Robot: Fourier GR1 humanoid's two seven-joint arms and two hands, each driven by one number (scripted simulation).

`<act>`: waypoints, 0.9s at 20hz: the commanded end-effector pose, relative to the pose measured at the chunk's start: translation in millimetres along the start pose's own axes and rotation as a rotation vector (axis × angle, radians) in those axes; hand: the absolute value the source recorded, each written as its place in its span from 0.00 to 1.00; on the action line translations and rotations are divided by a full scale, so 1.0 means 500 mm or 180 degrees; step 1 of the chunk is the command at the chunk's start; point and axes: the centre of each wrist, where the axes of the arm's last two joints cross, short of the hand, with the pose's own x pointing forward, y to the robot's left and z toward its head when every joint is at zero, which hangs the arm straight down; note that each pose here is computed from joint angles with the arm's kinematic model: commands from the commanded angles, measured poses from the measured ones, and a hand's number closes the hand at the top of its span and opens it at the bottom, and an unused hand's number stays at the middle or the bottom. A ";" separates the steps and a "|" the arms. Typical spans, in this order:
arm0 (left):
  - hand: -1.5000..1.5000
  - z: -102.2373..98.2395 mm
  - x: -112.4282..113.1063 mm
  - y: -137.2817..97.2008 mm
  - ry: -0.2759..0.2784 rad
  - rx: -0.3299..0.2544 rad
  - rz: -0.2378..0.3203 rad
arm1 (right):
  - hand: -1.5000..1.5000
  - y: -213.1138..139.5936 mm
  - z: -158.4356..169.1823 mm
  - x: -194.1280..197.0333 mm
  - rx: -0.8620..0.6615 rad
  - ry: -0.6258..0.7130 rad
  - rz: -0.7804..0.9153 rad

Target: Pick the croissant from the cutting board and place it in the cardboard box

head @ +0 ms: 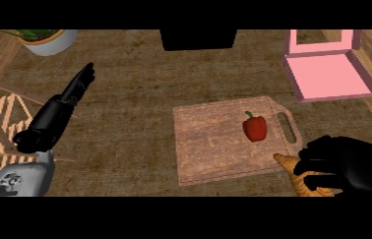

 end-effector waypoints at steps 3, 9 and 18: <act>0.50 0.004 -0.006 -0.012 -0.0016 -0.0058 0.0025 | 1.00 -0.110 0.128 -0.042 -0.0856 0.0672 -0.0398; 0.50 -0.035 0.019 -0.027 -0.0101 -0.0162 0.0013 | 1.00 -0.204 0.205 -0.110 -0.1304 0.1408 -0.0593; 0.50 -0.046 0.032 -0.029 -0.0195 -0.0275 0.0021 | 1.00 -0.241 0.193 -0.247 -0.1005 0.1962 -0.0211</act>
